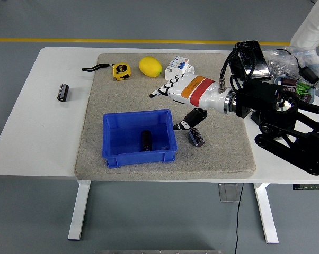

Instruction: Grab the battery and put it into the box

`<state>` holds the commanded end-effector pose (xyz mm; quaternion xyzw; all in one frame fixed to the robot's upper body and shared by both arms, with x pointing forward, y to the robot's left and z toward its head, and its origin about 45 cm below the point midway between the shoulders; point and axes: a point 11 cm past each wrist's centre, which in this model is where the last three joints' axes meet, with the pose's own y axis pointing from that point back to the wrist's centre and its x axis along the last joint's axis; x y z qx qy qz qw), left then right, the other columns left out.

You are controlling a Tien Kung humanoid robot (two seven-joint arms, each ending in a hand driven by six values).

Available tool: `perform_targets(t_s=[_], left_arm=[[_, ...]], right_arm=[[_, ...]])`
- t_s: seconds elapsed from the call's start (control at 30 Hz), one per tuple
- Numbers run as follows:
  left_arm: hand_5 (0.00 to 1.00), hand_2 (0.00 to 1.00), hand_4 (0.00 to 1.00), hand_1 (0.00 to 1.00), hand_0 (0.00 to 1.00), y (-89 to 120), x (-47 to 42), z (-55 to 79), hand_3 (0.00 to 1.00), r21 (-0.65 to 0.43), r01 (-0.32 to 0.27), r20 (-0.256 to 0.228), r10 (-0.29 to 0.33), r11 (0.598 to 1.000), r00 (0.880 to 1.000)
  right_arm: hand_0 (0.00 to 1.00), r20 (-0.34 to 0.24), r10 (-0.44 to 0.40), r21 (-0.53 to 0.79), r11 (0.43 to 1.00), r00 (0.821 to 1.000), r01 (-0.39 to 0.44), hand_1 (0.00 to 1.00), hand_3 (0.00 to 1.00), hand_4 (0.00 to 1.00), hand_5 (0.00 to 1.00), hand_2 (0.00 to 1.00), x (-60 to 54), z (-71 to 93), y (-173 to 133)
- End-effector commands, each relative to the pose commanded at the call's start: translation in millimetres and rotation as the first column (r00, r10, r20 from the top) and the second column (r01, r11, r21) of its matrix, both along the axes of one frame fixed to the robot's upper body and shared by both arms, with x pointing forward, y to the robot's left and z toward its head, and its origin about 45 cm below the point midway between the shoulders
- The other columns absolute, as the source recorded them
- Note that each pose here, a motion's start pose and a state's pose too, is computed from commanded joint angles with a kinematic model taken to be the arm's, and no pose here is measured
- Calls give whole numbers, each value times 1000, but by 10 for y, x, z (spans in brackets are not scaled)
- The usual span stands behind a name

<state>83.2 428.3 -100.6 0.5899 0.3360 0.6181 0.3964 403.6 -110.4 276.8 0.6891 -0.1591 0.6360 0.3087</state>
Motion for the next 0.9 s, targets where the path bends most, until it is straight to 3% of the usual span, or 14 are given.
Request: perform_targets(t_s=[0.03,0.37,0.67,0.9], left_arm=[[492,760,632,711,719,-1,-3,-1,620,0,0,-1,0,1000,1000],[490,762,630,712,719,-27,-10,-11,620,-6,14,-12,-14,1000,1000],[489,763,630,713,719,-28,-24,-14,619,-7,9,-12,-9,1000,1000],[491,764,631,712,718,-30,-42,-18,619,-7,11,-16,-11,1000,1000]], right_arm=[[709,-4,-8,-13,1000,1000,8,725,812,998,302,771,12,-30,-38],[704,-66,-78,-128,989,995,69,720,799,992,288,766,97,-526,-313],[700,-99,-117,-158,982,988,101,711,790,998,303,758,106,-730,-448],[701,-129,-118,-189,978,985,93,711,790,998,311,757,93,-892,-373]])
